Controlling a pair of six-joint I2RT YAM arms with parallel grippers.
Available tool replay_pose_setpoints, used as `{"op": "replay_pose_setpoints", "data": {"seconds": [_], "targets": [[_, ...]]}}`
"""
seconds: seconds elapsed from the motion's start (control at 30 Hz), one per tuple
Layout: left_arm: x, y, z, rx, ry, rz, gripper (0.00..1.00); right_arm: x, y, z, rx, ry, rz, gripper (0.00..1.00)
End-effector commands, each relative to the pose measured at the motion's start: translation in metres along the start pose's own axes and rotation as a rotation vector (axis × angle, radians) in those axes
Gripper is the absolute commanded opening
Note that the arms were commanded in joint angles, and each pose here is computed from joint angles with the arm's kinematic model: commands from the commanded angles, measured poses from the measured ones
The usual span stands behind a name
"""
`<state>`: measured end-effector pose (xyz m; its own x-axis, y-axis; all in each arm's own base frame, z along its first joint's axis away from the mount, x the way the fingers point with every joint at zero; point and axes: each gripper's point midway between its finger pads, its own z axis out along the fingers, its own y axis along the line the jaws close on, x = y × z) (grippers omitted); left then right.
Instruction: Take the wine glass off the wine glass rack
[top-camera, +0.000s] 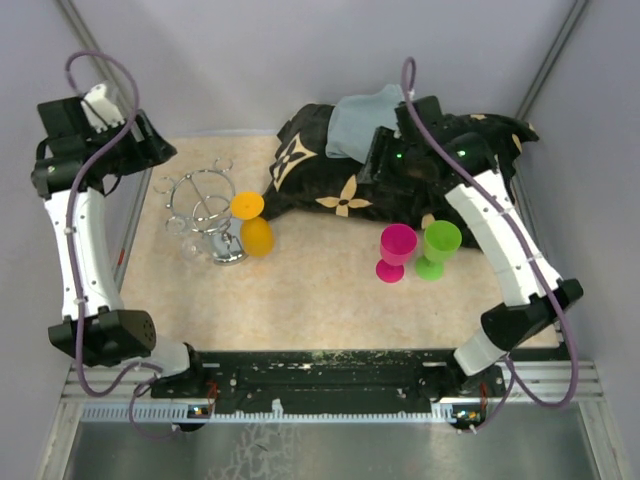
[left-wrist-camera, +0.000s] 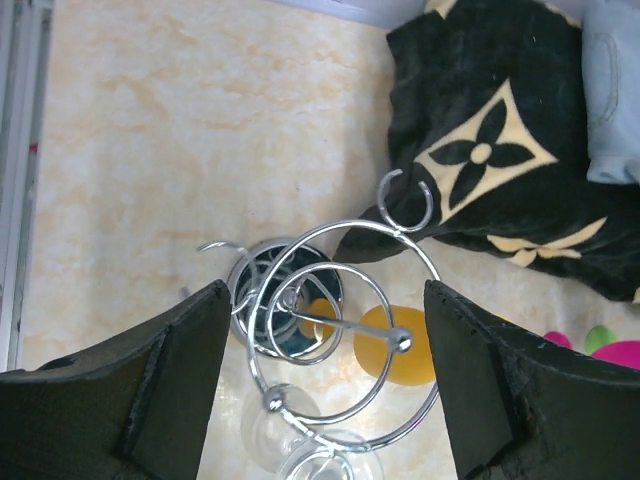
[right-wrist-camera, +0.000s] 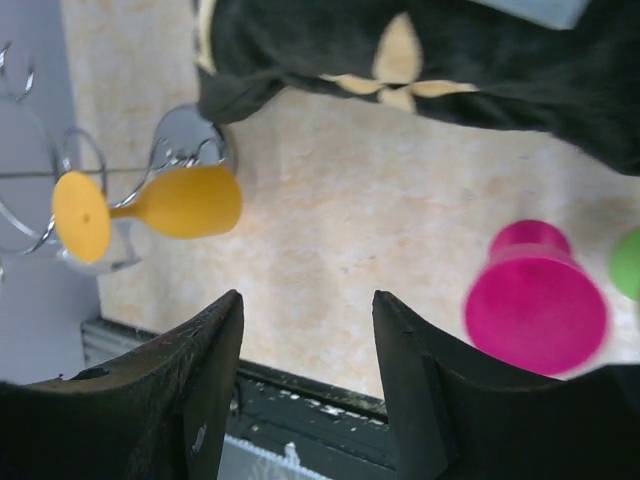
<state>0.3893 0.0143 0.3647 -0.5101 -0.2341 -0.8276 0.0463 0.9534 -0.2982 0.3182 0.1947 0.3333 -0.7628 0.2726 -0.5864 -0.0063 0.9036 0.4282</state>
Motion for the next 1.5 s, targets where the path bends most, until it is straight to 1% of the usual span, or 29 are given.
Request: {"op": "replay_pose_setpoints", "data": {"seconds": [0.0, 0.03, 0.07, 0.13, 0.27, 0.47, 0.7, 0.83, 1.1, 1.2, 1.33, 1.47], "targets": [[-0.004, 0.015, -0.034, 0.026, -0.055, -0.145, 0.82, 0.01, 0.078, 0.033, -0.264, 0.051, -0.002, 0.55], [-0.005, 0.021, -0.039, 0.021, -0.062, -0.167, 0.82, 0.012, 0.091, 0.035, -0.304, 0.055, -0.001, 0.55], [-0.005, 0.026, -0.042, 0.017, -0.07, -0.185, 0.82, 0.019, 0.1, 0.05, -0.327, 0.09, 0.004, 0.56], [-0.006, 0.031, -0.049, 0.019, -0.082, -0.211, 0.82, 0.025, 0.118, 0.061, -0.405, 0.12, 0.03, 0.56], [-0.006, 0.034, -0.057, 0.034, -0.097, -0.251, 0.82, 0.034, 0.139, 0.08, -0.526, 0.166, 0.088, 0.56], [-0.006, 0.036, -0.059, 0.038, -0.101, -0.273, 0.82, 0.048, 0.166, 0.093, -0.706, 0.232, 0.186, 0.54], [-0.005, 0.037, -0.053, 0.055, -0.083, -0.29, 0.81, 0.072, 0.194, 0.096, -0.817, 0.304, 0.202, 0.52], [-0.004, 0.038, -0.051, 0.059, -0.075, -0.291, 0.81, 0.083, 0.202, 0.101, -0.825, 0.332, 0.196, 0.52], [-0.002, 0.038, -0.05, 0.066, -0.068, -0.282, 0.81, 0.097, 0.201, 0.112, -0.801, 0.369, 0.195, 0.5], [-0.001, 0.037, -0.05, 0.07, -0.067, -0.28, 0.81, 0.099, 0.201, 0.114, -0.801, 0.373, 0.197, 0.46], [0.0, 0.039, -0.049, 0.067, -0.063, -0.276, 0.81, 0.103, 0.201, 0.116, -0.797, 0.384, 0.197, 0.37], [0.0, 0.039, -0.048, 0.068, -0.062, -0.273, 0.81, 0.108, 0.201, 0.119, -0.797, 0.402, 0.199, 0.35]]}}
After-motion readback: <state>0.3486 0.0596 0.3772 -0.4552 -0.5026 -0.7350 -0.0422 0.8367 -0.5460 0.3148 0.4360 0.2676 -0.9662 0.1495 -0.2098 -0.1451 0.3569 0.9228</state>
